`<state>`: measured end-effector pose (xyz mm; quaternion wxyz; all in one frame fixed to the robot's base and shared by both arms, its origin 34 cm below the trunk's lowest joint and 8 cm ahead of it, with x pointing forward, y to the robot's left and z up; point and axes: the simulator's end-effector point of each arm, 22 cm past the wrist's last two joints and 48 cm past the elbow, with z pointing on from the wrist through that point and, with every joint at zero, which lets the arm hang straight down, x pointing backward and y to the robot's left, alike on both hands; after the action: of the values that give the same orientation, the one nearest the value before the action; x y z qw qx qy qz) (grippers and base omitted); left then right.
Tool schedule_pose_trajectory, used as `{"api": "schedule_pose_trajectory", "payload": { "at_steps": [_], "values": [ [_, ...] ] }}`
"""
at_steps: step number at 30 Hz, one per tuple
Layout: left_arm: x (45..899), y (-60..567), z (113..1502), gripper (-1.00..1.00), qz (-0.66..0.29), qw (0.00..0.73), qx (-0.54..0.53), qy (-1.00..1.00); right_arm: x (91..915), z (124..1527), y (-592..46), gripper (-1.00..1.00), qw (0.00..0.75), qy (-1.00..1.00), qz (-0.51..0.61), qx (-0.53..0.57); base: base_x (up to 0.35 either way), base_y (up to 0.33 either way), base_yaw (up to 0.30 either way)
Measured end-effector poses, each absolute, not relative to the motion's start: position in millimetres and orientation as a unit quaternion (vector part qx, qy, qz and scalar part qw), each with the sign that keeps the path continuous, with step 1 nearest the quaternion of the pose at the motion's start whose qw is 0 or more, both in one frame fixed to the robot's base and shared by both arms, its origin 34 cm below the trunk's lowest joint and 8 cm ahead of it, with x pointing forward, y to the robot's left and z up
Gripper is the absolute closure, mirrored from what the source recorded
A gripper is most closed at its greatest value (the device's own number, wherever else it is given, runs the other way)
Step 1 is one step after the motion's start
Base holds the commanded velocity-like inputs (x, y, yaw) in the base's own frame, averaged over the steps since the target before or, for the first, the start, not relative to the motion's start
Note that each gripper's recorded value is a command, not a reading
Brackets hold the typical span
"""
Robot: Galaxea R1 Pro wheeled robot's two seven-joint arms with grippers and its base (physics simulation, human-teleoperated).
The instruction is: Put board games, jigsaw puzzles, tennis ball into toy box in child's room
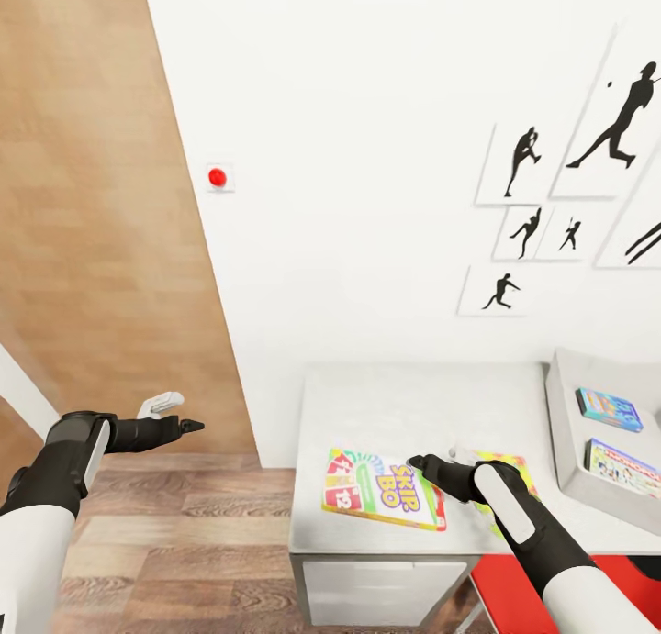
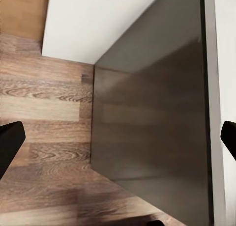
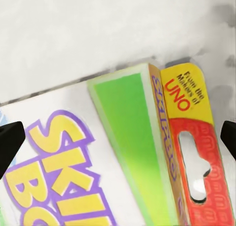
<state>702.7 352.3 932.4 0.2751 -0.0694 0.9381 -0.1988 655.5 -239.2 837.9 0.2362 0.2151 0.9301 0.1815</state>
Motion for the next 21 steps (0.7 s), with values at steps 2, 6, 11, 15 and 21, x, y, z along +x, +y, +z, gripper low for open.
{"api": "schedule_pose_trajectory", "payload": {
  "at_steps": [2, 6, 11, 15, 21],
  "values": [
    [702.4, 352.2, 930.5, -1.0, -0.199, 0.274, -0.07, 0.939, 654.9, 836.1, -239.1, -1.0, 0.235, 0.93, 0.181, 0.216, 0.0, 0.098, 0.0],
    [702.2, 352.3, 928.0, -1.0, -0.199, 0.272, -0.07, 0.939, 654.2, 834.0, -239.0, -1.0, 0.232, 0.93, 0.183, 0.217, 0.0, 0.04, 0.0],
    [702.2, 352.1, 927.5, -1.0, -0.199, 0.272, -0.07, 0.939, 653.9, 833.5, -238.6, -1.0, 0.231, 0.93, 0.184, 0.218, 0.0, 0.013, 0.0],
    [702.2, 352.0, 927.6, -1.0, -0.199, 0.272, -0.07, 0.939, 654.0, 833.5, -238.1, -1.0, 0.231, 0.93, 0.184, 0.218, 0.0, 0.086, 0.0],
    [702.1, 352.0, 927.4, -1.0, -0.199, 0.272, -0.07, 0.939, 653.9, 833.4, -237.6, -1.0, 0.231, 0.93, 0.185, 0.218, 0.0, 0.078, 0.0]
  ]
}}
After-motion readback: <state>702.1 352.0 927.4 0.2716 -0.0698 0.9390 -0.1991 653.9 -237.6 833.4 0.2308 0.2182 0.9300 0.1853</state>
